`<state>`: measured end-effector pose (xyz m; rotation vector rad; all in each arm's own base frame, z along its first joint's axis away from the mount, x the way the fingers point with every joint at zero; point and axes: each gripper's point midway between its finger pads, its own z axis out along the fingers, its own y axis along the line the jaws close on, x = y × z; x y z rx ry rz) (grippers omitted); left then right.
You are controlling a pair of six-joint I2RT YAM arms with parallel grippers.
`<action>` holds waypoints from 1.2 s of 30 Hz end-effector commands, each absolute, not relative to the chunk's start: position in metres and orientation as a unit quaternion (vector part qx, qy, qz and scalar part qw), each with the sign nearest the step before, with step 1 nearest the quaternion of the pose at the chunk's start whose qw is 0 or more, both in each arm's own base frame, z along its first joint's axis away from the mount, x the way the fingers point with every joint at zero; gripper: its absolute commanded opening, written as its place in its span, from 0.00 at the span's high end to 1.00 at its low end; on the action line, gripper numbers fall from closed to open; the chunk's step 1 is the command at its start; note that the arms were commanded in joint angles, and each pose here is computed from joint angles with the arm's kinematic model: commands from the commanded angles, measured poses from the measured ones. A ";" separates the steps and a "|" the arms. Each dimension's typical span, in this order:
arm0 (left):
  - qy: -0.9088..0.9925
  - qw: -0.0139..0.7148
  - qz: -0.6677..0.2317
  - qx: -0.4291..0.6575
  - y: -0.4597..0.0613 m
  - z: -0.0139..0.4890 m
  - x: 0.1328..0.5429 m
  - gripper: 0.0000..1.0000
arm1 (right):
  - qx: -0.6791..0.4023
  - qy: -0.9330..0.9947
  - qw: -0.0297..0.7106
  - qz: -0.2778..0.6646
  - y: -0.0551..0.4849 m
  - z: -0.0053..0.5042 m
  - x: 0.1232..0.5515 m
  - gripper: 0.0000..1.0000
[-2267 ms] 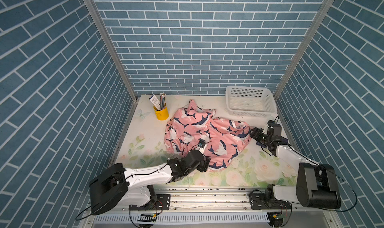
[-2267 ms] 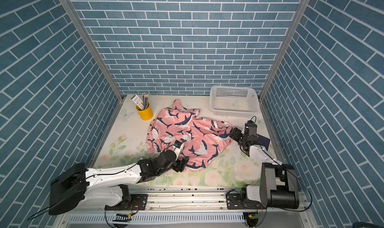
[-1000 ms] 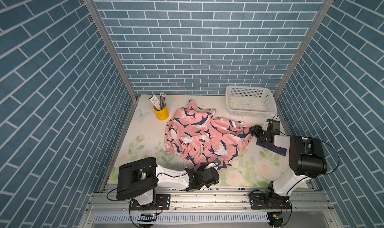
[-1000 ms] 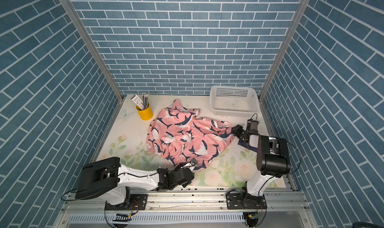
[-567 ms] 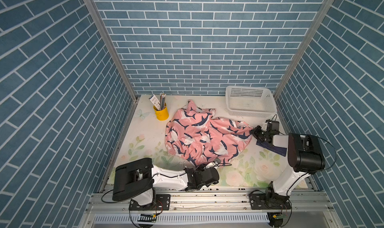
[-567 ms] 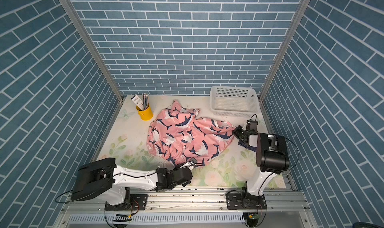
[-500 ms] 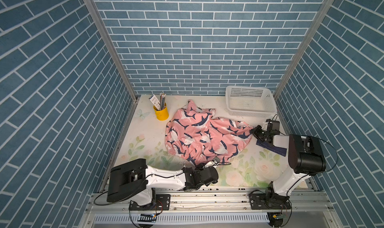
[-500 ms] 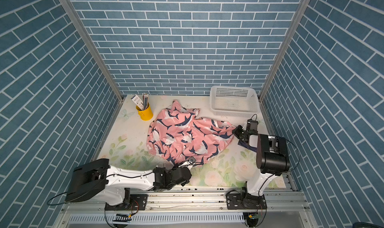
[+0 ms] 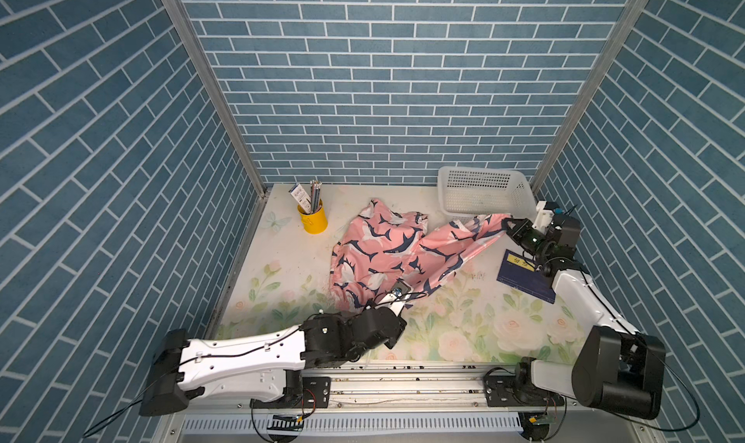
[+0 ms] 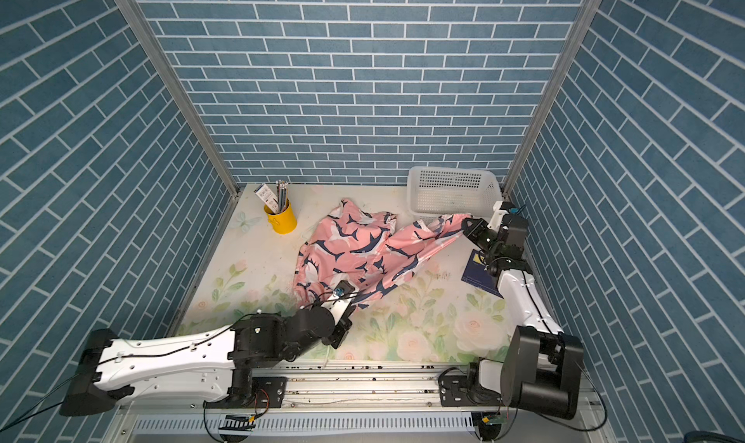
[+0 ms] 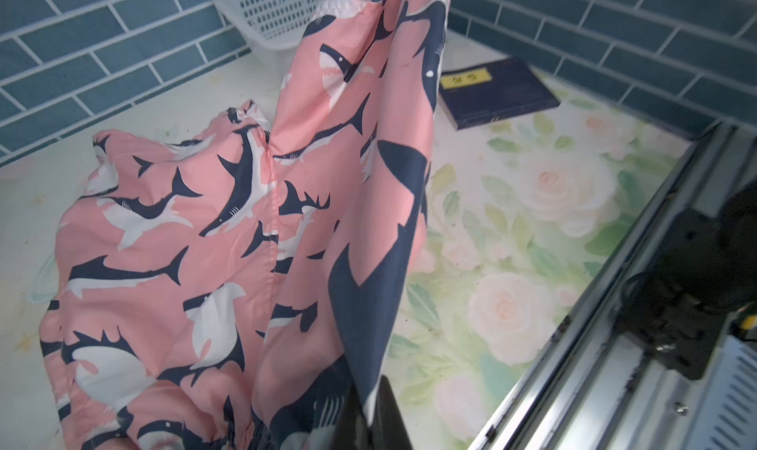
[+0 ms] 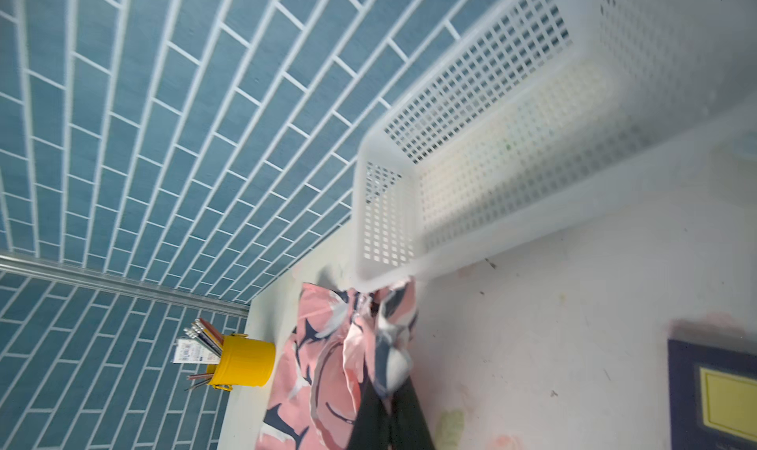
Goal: Roll up the shorts
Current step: Fold the shorts at the center of the board.
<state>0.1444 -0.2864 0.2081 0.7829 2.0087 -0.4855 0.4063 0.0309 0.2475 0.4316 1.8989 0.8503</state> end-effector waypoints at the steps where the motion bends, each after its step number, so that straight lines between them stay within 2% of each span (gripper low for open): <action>1: 0.835 0.387 -0.190 0.341 -0.271 0.176 0.125 1.00 | 0.195 0.768 0.513 0.330 0.013 0.268 0.420 1.00; 7: 0.845 0.393 -0.224 0.286 -0.255 0.169 0.125 1.00 | 0.118 0.754 0.536 0.362 0.077 0.322 0.450 1.00; 13: 0.868 0.412 -0.212 0.180 -0.229 0.168 0.140 1.00 | 0.072 0.752 0.524 0.394 0.139 0.336 0.494 1.00; 21: 0.883 0.416 -0.205 0.072 -0.206 0.144 0.150 1.00 | 0.036 0.763 0.495 0.414 0.207 0.324 0.540 1.00; 25: 0.879 0.430 -0.203 0.017 -0.189 0.147 0.156 1.00 | 0.029 0.773 0.484 0.408 0.226 0.312 0.558 1.00; 36: 0.883 0.432 -0.143 -0.114 -0.128 0.114 0.159 1.00 | 0.010 0.784 0.462 0.414 0.273 0.277 0.604 1.00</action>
